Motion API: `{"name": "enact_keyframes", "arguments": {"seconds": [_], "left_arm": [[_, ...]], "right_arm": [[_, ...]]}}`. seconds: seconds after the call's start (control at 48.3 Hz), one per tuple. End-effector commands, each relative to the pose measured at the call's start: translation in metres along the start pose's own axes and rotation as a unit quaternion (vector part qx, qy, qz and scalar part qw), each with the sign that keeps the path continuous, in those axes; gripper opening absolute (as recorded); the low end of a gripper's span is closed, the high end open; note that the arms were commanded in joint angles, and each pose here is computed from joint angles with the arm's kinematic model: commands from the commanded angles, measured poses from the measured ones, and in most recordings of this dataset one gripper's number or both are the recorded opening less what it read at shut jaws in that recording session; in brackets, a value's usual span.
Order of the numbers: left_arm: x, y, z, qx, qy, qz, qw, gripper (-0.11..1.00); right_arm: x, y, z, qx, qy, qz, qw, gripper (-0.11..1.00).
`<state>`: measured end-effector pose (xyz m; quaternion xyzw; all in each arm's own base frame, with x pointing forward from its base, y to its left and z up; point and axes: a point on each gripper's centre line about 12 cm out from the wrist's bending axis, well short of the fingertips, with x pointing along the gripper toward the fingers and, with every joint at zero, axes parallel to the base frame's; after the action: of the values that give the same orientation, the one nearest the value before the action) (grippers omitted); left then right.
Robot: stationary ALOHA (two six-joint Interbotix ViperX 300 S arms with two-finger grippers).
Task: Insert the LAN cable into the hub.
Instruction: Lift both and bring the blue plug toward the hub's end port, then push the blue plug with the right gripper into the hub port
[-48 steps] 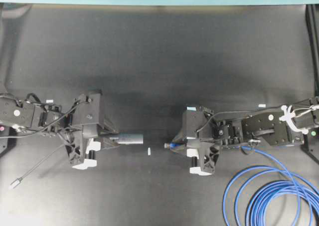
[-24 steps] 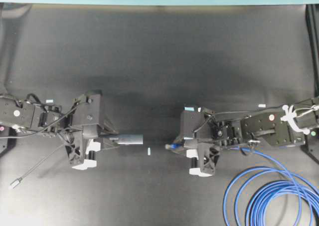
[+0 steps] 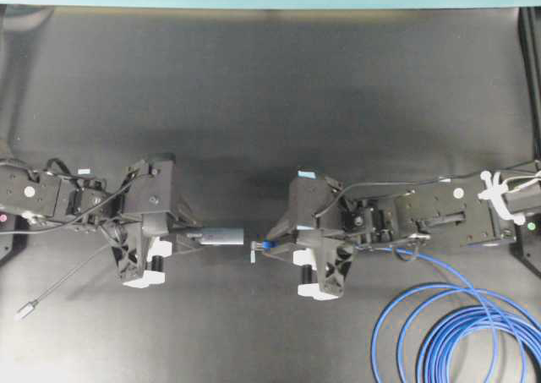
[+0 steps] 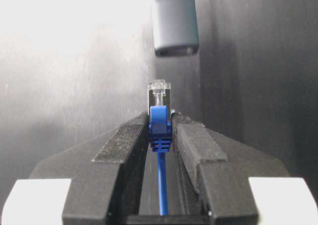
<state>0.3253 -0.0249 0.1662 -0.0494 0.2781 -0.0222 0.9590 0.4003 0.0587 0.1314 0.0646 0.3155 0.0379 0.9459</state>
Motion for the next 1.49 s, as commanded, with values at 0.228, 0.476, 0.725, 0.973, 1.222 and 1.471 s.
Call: {"name": "enact_keyframes", "arguments": {"seconds": [0.228, 0.476, 0.725, 0.973, 1.222, 1.471], "left_arm": [[-0.0002, -0.0014, 0.0109, 0.002, -0.016, -0.002, 0.9999, 0.28], [-0.0003, 0.0001, 0.0111, 0.001, -0.016, 0.000, 0.9999, 0.28], [0.0001, 0.0016, 0.0115, 0.000, -0.016, 0.002, 0.9999, 0.28], [0.0034, 0.0009, 0.0134, 0.002, -0.016, 0.001, 0.9999, 0.28], [0.0072, -0.0001, 0.0131, 0.003, -0.013, 0.000, 0.9999, 0.28], [0.0082, 0.0004, 0.0131, 0.004, -0.014, 0.001, 0.9999, 0.28]], "right_arm": [[0.0018, -0.0072, 0.0167, 0.006, -0.021, -0.006, 0.9997, 0.14], [0.0023, -0.0054, 0.0160, 0.004, -0.020, -0.005, 0.9998, 0.14], [0.0023, -0.0028, 0.0162, 0.003, -0.021, -0.002, 0.9998, 0.14], [0.0027, -0.0028, 0.0161, 0.002, -0.021, -0.002, 0.9998, 0.14], [0.0026, -0.0039, 0.0181, 0.003, -0.029, -0.002, 0.9996, 0.14], [0.0026, -0.0036, 0.0200, 0.004, -0.035, -0.001, 0.9994, 0.14]]}}
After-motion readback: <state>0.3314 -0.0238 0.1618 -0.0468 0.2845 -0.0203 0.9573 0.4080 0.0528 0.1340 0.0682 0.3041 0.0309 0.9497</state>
